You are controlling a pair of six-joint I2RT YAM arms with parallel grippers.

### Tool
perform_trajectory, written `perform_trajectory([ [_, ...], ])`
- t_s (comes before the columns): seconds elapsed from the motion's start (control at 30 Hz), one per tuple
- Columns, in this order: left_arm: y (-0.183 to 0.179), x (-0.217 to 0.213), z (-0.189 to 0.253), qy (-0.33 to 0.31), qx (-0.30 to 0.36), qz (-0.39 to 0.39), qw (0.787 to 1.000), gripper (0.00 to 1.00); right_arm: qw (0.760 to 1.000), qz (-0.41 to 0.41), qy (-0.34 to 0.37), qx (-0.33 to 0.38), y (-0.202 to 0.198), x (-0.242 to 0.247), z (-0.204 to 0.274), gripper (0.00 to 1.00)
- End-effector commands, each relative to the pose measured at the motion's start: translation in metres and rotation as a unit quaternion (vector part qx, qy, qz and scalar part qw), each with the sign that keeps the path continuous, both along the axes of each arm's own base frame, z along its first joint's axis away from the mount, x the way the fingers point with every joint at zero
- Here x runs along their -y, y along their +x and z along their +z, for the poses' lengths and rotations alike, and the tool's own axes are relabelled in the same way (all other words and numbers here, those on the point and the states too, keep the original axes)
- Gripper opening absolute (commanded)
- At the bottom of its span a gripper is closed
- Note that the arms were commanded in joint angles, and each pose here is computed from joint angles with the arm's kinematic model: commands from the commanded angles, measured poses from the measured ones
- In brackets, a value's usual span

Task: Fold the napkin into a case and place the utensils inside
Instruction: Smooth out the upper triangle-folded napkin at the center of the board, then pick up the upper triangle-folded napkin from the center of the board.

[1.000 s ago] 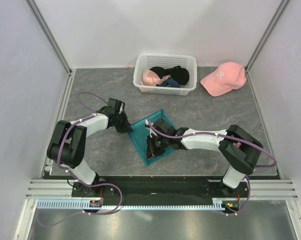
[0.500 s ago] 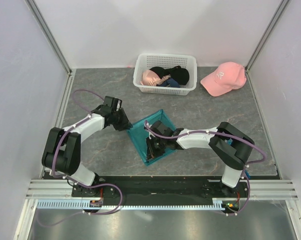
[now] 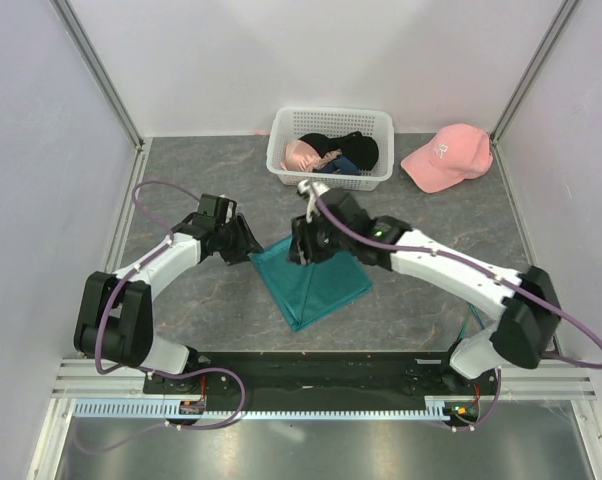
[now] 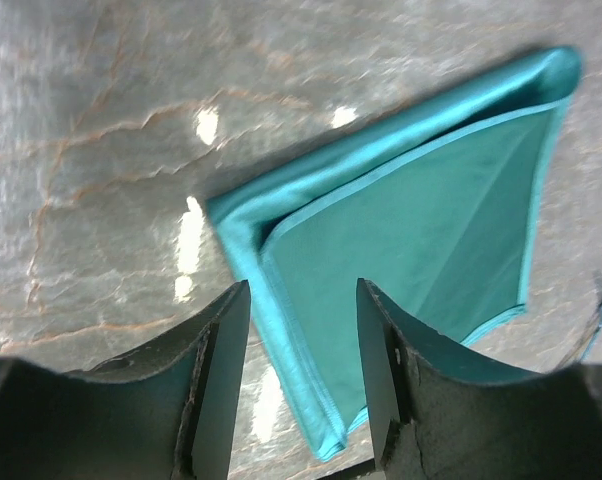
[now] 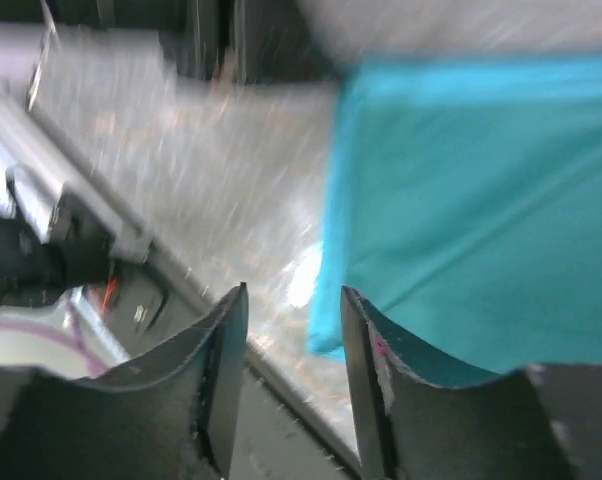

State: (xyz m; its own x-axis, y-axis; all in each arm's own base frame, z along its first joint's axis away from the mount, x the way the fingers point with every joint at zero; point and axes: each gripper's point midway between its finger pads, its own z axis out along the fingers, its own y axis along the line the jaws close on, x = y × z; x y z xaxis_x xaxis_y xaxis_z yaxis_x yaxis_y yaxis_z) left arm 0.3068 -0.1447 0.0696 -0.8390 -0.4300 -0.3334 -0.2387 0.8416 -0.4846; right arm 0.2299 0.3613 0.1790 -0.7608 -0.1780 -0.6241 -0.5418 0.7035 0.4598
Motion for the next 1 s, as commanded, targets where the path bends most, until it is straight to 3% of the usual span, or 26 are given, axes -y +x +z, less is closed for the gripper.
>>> perform_trajectory([
  [0.0,-0.007,-0.006,-0.006,0.012,-0.002,-0.001,1.0,0.55,0.992,-0.043,-0.1,0.06,0.025,0.06,0.009,0.55],
  [0.27,-0.011,-0.006,-0.025,0.013,-0.022,-0.004,1.0,0.55,0.989,-0.01,-0.141,0.043,0.004,0.06,-0.021,0.61],
  [0.37,-0.012,-0.004,-0.033,0.009,-0.029,-0.006,1.0,0.54,0.986,-0.039,-0.154,0.052,0.017,0.06,-0.039,0.62],
  [0.5,-0.01,0.0,-0.03,-0.001,-0.02,-0.008,1.0,0.51,0.989,-0.059,-0.133,0.027,0.046,0.052,-0.048,0.5],
  [0.6,-0.011,-0.004,-0.032,0.011,-0.027,-0.009,1.0,0.52,0.99,-0.049,-0.127,0.027,0.056,0.04,-0.052,0.48],
  [0.7,-0.012,-0.008,-0.039,0.021,-0.041,-0.001,0.999,0.52,0.994,-0.013,-0.107,0.012,0.047,0.018,-0.056,0.42],
  [0.97,-0.001,0.002,-0.046,0.006,-0.044,-0.005,0.999,0.49,0.993,0.013,-0.118,0.007,0.027,-0.005,-0.069,0.39],
])
